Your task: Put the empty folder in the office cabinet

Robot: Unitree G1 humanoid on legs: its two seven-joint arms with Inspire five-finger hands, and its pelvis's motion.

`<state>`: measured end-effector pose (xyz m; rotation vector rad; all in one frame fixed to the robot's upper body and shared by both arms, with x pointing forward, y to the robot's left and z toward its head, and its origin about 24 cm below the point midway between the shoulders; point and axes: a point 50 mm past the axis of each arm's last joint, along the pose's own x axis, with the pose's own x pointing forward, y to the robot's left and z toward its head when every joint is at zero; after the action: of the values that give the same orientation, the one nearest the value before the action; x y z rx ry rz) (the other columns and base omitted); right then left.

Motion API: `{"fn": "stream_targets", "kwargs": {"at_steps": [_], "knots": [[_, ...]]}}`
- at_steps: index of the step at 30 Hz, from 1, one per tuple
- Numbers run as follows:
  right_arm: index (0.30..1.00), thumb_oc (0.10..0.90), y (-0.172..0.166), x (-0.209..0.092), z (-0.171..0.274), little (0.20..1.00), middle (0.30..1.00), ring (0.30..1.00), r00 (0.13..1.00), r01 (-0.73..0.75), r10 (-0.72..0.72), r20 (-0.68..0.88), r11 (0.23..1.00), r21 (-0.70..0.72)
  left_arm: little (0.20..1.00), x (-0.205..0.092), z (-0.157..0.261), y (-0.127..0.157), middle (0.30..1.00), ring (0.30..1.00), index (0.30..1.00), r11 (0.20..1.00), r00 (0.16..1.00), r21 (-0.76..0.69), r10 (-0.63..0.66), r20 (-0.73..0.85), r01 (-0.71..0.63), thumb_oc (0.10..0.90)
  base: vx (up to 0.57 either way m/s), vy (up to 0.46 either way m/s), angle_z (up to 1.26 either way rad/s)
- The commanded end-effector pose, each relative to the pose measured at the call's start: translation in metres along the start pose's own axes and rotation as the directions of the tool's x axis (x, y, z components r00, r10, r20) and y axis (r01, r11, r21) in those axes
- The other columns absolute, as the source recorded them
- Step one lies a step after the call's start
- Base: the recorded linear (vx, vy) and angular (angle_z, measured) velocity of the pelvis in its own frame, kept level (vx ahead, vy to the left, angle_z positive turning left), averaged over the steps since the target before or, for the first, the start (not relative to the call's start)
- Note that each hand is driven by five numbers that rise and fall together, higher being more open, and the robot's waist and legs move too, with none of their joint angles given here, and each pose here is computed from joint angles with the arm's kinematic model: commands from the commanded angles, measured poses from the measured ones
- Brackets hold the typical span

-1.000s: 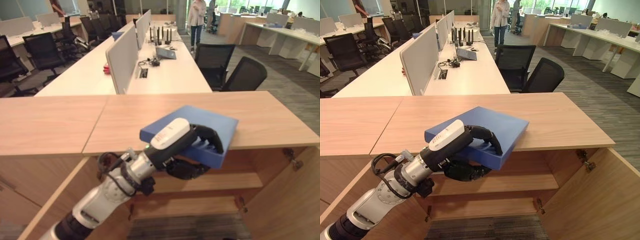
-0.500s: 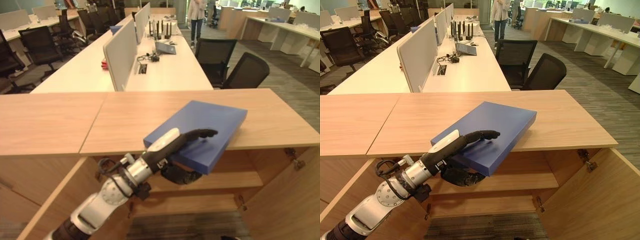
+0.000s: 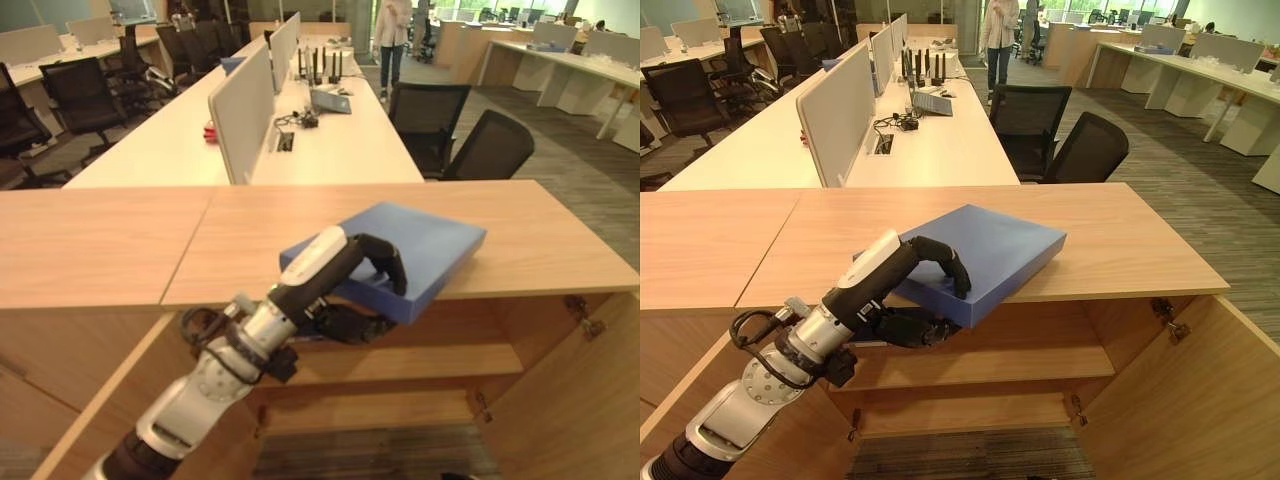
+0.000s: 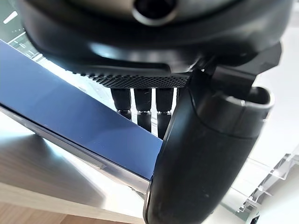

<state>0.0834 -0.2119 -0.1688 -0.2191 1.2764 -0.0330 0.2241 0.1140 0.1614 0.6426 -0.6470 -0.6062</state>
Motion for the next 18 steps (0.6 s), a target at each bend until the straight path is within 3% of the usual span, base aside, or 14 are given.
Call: {"fn": "stream_targets", "kwargs": {"at_steps": [1, 7, 8, 9, 11, 12, 13, 16, 17, 18], "knots": [[0.900, 0.800, 0.012, 0.001, 0.017, 0.900, 0.900, 0.900, 0.998, -0.027, 0.029, 0.060, 0.999, -0.026, 0.300, 0.015, 0.015, 0.016, 0.300, 0.300, 0.300, 0.997, 0.993, 0.062, 0.047, 0.107, -0.054, 0.400, 0.00, 0.000, 0.00], [0.900, 0.800, 0.010, 0.001, 0.018, 0.900, 0.900, 0.900, 0.998, -0.024, 0.026, 0.065, 0.999, -0.023, 0.300, 0.023, 0.027, 0.014, 0.300, 0.300, 0.300, 0.999, 0.983, 0.035, 0.023, 0.181, -0.030, 0.400, 0.00, 0.000, 0.00], [0.900, 0.800, 0.011, 0.001, 0.017, 0.900, 0.900, 0.900, 0.998, -0.024, 0.026, 0.060, 0.999, -0.030, 0.300, 0.027, 0.041, 0.005, 0.300, 0.300, 0.300, 0.978, 0.965, -0.200, 0.000, 0.262, 0.055, 0.400, 0.00, 0.000, 0.00], [0.900, 0.800, 0.010, 0.001, 0.017, 0.900, 0.900, 0.900, 0.998, -0.023, 0.025, 0.060, 0.999, -0.029, 0.300, 0.027, 0.041, 0.005, 0.300, 0.300, 0.300, 0.977, 0.965, -0.204, -0.001, 0.263, 0.057, 0.400, 0.00, 0.000, 0.00], [0.900, 0.800, 0.010, 0.001, 0.012, 0.900, 0.900, 0.900, 0.999, -0.025, 0.026, 0.044, 0.999, -0.039, 0.300, 0.029, 0.050, 0.001, 0.300, 0.300, 0.300, 0.900, 0.951, -0.414, -0.004, 0.311, 0.139, 0.400, -0.01, 0.014, 0.05], [0.900, 0.800, 0.010, 0.001, 0.012, 0.900, 0.900, 0.900, 0.999, -0.025, 0.027, 0.044, 0.999, -0.039, 0.300, 0.029, 0.050, 0.001, 0.300, 0.300, 0.300, 0.900, 0.951, -0.414, -0.004, 0.310, 0.139, 0.400, 0.00, 0.000, 0.00], [0.900, 0.800, 0.012, 0.002, 0.014, 0.900, 0.900, 0.900, 0.999, -0.022, 0.022, 0.031, 1.000, -0.018, 0.300, 0.030, 0.053, 0.000, 0.300, 0.300, 0.300, 0.794, 0.944, -0.580, 0.021, 0.328, 0.184, 0.400, 0.01, 0.024, -0.04], [0.900, 0.800, 0.014, 0.003, 0.023, 0.900, 0.900, 0.900, 1.000, -0.026, 0.026, 0.008, 0.999, -0.046, 0.300, 0.034, 0.057, -0.005, 0.300, 0.300, 0.300, 0.577, 0.932, -0.785, 0.106, 0.346, 0.226, 0.400, 0.01, 0.012, 0.00], [0.900, 0.800, 0.013, 0.003, 0.023, 0.900, 0.900, 0.900, 1.000, -0.025, 0.026, 0.008, 0.999, -0.046, 0.300, 0.034, 0.057, -0.005, 0.300, 0.300, 0.300, 0.577, 0.932, -0.785, 0.106, 0.347, 0.226, 0.400, 0.00, 0.000, 0.00], [0.900, 0.800, 0.014, 0.003, 0.024, 0.900, 0.900, 0.900, 1.000, -0.026, 0.027, 0.011, 0.999, -0.044, 0.300, 0.034, 0.056, -0.007, 0.300, 0.300, 0.300, 0.525, 0.934, -0.821, 0.127, 0.334, 0.223, 0.400, 0.00, 0.000, 0.00]]}}
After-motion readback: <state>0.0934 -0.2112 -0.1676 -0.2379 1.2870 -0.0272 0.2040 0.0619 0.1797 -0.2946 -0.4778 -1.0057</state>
